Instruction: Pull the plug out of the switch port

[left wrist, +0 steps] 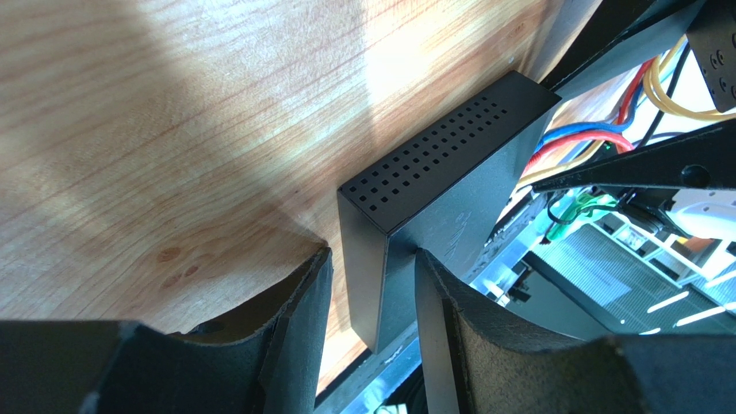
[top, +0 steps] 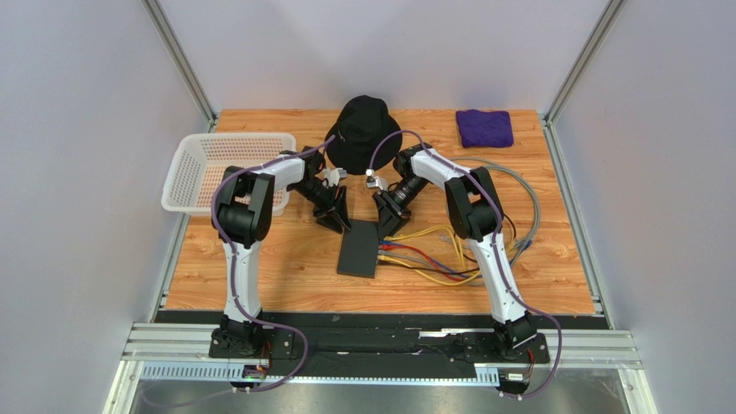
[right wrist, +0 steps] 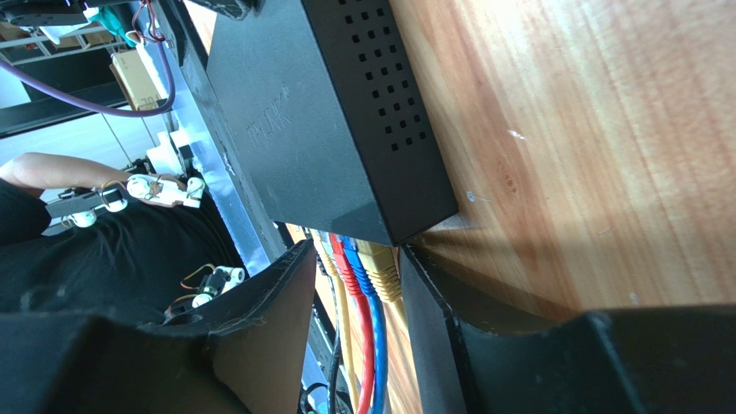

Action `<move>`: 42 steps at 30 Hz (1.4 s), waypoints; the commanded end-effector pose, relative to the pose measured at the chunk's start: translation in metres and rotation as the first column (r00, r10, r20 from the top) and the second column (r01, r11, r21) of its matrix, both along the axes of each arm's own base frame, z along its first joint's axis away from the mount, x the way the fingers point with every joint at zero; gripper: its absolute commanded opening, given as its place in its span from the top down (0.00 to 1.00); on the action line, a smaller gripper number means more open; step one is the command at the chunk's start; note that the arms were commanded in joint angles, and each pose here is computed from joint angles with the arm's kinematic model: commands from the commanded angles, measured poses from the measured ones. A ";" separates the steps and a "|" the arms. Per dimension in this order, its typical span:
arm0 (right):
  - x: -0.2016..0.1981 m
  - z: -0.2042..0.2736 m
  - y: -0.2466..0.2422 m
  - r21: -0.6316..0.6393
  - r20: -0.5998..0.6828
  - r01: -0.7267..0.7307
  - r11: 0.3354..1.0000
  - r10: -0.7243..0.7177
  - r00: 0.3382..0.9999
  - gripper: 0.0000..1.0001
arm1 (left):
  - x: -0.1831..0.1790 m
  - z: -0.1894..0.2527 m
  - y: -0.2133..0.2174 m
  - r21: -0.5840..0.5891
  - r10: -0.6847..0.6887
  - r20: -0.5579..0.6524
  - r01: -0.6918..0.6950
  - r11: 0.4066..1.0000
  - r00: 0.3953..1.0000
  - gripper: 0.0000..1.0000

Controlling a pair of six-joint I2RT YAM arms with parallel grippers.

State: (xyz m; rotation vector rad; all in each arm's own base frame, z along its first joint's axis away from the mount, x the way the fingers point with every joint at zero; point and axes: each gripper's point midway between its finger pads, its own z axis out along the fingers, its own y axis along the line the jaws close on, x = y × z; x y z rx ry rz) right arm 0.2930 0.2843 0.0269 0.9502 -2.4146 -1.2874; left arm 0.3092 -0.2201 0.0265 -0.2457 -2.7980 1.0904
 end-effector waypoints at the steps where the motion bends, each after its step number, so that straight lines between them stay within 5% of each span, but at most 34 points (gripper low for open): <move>1: 0.004 -0.048 -0.015 -0.125 0.067 -0.067 0.990 0.076 0.995 0.51 | 0.001 -0.020 0.006 0.056 -0.036 0.034 0.034 0.998 0.999 0.50; 21: -0.007 -0.068 0.001 -0.193 0.055 -0.070 0.979 0.082 0.995 0.66 | 0.001 -0.027 0.009 0.096 -0.039 0.037 0.036 0.995 0.999 0.50; 33: -0.009 -0.073 -0.014 -0.287 0.092 -0.106 0.952 0.137 0.986 1.00 | 0.002 -0.029 0.010 0.103 -0.042 0.038 0.038 0.994 0.998 0.50; 42: -0.029 -0.064 -0.050 -0.315 -0.019 -0.191 0.930 0.195 0.981 1.00 | 0.004 -0.031 0.009 0.099 -0.042 0.036 0.038 0.994 0.998 0.51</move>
